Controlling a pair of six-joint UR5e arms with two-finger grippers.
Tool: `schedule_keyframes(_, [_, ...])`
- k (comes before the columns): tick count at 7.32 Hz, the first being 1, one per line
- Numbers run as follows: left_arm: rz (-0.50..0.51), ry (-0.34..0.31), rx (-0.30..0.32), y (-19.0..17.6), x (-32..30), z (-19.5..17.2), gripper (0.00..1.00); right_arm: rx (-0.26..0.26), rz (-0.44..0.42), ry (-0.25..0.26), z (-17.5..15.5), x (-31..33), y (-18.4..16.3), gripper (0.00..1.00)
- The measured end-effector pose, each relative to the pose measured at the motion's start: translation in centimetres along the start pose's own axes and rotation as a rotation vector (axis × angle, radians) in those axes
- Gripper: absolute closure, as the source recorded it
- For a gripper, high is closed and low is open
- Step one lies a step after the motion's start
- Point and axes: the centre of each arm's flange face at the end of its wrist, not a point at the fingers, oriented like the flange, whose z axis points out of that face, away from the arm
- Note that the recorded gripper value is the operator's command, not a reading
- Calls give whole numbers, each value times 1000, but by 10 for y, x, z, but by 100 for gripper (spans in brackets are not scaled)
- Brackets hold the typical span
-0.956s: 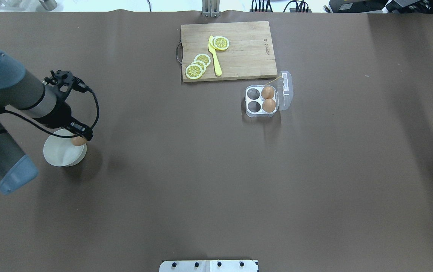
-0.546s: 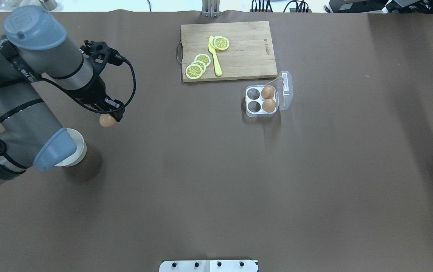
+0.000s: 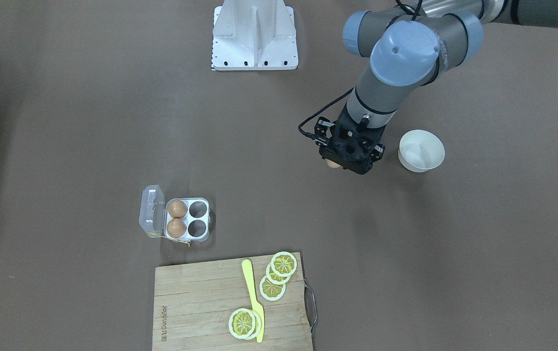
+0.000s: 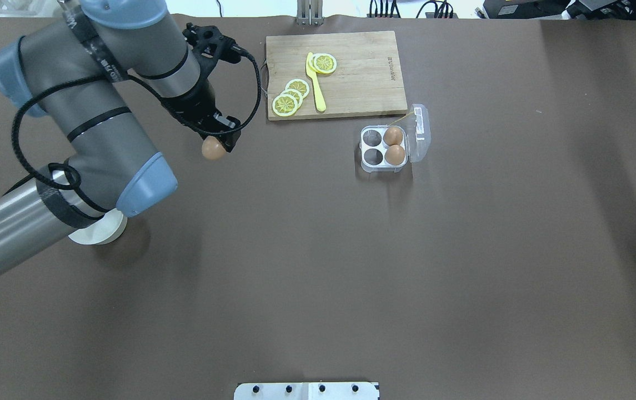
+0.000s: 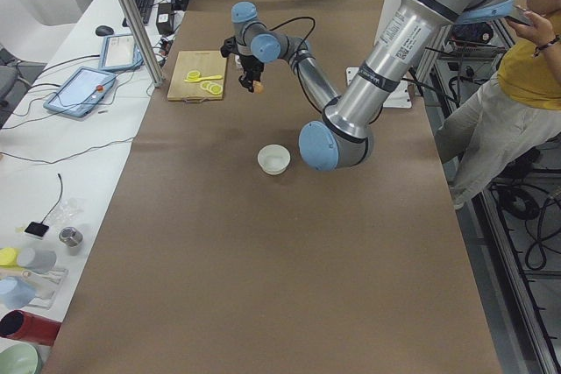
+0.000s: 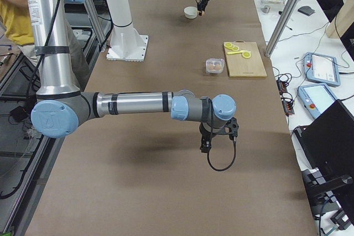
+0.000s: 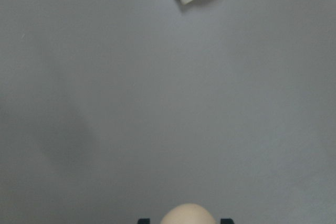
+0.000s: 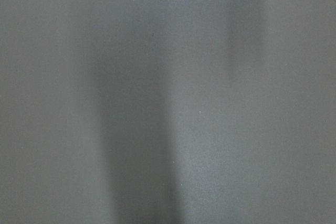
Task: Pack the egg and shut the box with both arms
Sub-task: 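Lift the egg with the left gripper and carry it to the egg box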
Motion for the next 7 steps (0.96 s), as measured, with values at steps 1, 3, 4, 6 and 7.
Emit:
schedule_keyframes(1, [27,18,18,-16,19,0,70,-1,0,0,1,0,0,0])
schedule_keyframes(3, [81,58,59,-46,46,16,74,-2,-3,0,2,0,0,0])
schedule_keyframes(4, [110,77,84,-60,57,24,74,-2,-8,2,2,0,0,0])
schedule_keyframes(6, [153,103,111,-82,86,39,74,2,-20,5,2,0,-1,0])
schedule_keyframes(7, [169,95,130,-94,101,42,74,8,-29,6,2,-1,-2,0])
